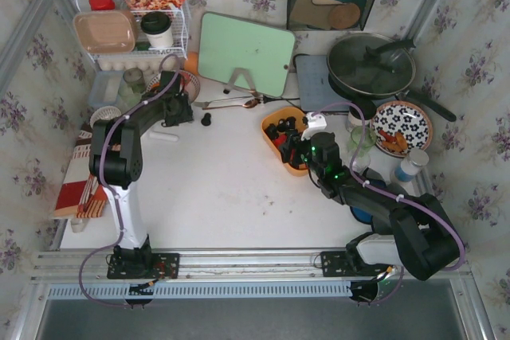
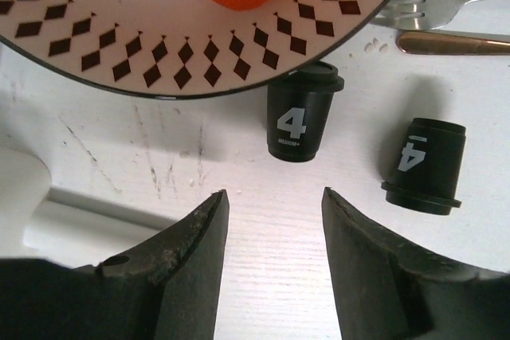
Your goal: Mix the coffee capsules in the storage basket
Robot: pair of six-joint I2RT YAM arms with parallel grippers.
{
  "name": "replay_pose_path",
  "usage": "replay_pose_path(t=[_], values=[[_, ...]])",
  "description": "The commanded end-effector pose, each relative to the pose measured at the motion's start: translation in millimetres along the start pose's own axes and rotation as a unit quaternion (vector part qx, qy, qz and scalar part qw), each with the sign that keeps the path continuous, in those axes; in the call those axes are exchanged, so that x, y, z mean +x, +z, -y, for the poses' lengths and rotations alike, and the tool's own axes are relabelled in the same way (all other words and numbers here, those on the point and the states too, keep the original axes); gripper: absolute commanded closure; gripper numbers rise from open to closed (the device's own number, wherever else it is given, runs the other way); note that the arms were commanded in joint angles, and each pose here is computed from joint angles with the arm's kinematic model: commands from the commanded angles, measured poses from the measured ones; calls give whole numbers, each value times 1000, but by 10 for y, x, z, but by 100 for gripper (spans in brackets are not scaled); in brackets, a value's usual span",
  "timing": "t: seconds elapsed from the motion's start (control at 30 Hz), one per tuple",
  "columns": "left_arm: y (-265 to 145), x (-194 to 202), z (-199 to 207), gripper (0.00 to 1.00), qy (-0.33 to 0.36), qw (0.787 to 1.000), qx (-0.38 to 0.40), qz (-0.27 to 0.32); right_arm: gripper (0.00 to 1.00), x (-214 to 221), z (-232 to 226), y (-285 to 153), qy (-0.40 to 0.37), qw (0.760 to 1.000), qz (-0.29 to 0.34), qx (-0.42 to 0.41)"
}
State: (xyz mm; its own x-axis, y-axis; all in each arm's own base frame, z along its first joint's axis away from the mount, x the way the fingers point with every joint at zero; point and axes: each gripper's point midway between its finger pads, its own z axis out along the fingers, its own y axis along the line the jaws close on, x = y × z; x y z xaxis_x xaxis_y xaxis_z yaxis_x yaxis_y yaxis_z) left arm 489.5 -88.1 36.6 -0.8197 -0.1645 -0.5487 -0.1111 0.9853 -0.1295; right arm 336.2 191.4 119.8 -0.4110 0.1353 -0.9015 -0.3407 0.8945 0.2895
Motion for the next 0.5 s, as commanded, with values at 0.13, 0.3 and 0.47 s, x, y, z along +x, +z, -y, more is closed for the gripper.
replay_pose_path(t=[0.13, 0.3, 0.47], values=[[132, -224, 68, 46, 38, 998, 21, 35, 36, -42, -57, 31, -3, 1000, 2, -11], [216, -312, 88, 47, 32, 998, 22, 48, 36, -15, -59, 17, -10, 1000, -3, -14], [292, -324, 48, 51, 26, 999, 3, 31, 36, 8, -61, 23, -13, 1000, -7, -16]])
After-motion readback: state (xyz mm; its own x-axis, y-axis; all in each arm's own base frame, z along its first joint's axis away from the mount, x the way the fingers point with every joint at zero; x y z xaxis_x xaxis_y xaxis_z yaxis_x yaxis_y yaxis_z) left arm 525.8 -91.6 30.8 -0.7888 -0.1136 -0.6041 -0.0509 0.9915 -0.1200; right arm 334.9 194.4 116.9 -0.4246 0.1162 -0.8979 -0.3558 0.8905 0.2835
